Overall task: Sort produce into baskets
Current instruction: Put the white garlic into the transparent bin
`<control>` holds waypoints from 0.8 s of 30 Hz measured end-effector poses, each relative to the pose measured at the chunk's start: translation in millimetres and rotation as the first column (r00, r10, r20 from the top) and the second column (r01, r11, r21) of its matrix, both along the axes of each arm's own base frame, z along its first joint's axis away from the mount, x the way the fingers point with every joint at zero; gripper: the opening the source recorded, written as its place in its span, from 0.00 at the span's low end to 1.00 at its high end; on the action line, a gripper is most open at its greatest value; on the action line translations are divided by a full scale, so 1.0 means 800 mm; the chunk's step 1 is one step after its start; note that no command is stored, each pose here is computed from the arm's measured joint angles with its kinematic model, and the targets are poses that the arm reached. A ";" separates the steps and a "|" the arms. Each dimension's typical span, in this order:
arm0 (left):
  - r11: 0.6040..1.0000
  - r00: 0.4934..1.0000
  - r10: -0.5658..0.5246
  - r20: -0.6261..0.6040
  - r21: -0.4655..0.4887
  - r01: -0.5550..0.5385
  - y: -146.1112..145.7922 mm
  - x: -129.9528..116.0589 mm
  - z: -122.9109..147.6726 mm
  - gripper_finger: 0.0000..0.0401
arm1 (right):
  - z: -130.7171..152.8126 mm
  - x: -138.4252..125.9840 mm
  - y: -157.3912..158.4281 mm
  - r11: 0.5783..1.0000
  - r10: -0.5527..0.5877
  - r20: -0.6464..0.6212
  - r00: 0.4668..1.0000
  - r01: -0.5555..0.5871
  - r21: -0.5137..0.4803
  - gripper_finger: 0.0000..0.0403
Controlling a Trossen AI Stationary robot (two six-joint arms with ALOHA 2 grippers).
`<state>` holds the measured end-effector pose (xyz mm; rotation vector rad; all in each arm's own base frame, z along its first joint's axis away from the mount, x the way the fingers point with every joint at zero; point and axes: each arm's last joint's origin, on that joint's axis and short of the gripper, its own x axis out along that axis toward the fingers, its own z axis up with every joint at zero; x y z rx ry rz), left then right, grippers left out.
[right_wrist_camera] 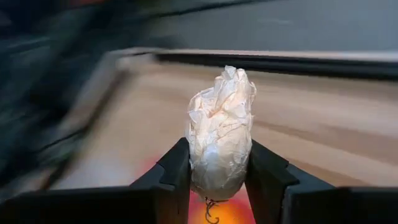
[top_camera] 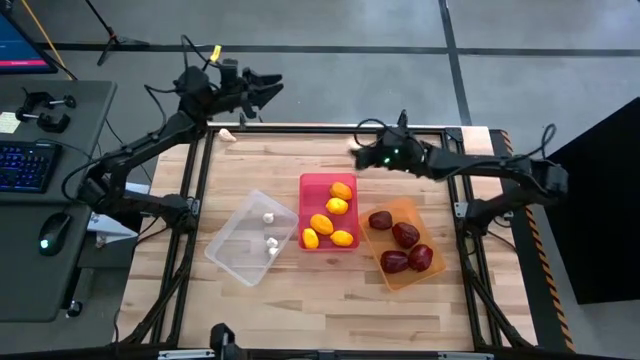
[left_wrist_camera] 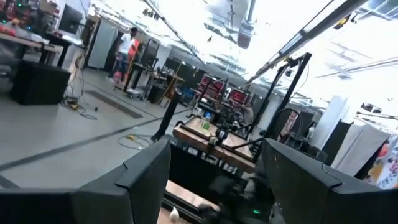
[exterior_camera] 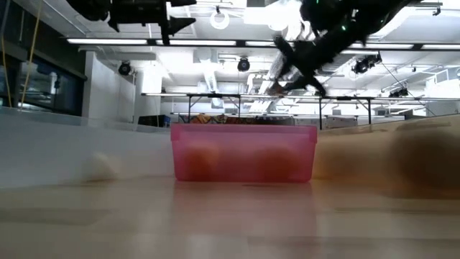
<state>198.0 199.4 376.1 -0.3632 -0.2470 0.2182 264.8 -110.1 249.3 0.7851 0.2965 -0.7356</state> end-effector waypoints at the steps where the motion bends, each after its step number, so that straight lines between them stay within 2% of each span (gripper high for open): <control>1: 1.000 1.000 0.000 -0.004 -0.004 0.000 0.000 0.000 0.000 0.60 | 0.004 0.011 0.007 0.994 0.105 0.054 0.993 -0.103 -0.034 0.26; 3: 1.000 1.000 0.000 -0.015 -0.018 -0.001 0.000 0.000 -0.002 0.60 | 0.005 0.033 0.021 0.962 0.265 0.097 0.959 -0.258 -0.086 0.26; 6: 0.997 0.999 0.017 -0.034 -0.069 -0.020 0.001 0.000 -0.007 0.60 | -0.003 0.065 0.037 0.907 0.415 0.058 0.908 -0.407 -0.108 0.26; 10: 0.993 0.998 0.026 -0.063 -0.113 -0.033 0.002 0.001 -0.012 0.60 | -0.012 0.115 0.045 0.831 0.546 0.012 0.838 -0.539 -0.139 0.26; 14: 0.986 0.999 0.051 -0.014 -0.157 -0.052 0.003 0.000 -0.008 0.60 | -0.020 0.170 0.049 0.750 0.630 -0.057 0.775 -0.626 -0.213 0.27; 17: 0.989 0.997 0.069 0.037 -0.136 -0.064 0.005 -0.003 -0.001 0.60 | -0.024 0.204 0.047 0.663 0.726 -0.042 0.687 -0.714 -0.225 0.31; 20: 0.991 0.995 0.079 0.060 -0.115 -0.072 0.007 -0.007 0.003 0.60 | -0.025 0.227 0.043 0.555 0.822 -0.003 0.570 -0.802 -0.222 0.36; 24: 0.984 0.994 0.087 0.071 -0.159 -0.075 0.010 -0.010 0.002 0.60 | -0.033 0.251 0.047 0.427 0.899 -0.009 0.438 -0.881 -0.204 0.41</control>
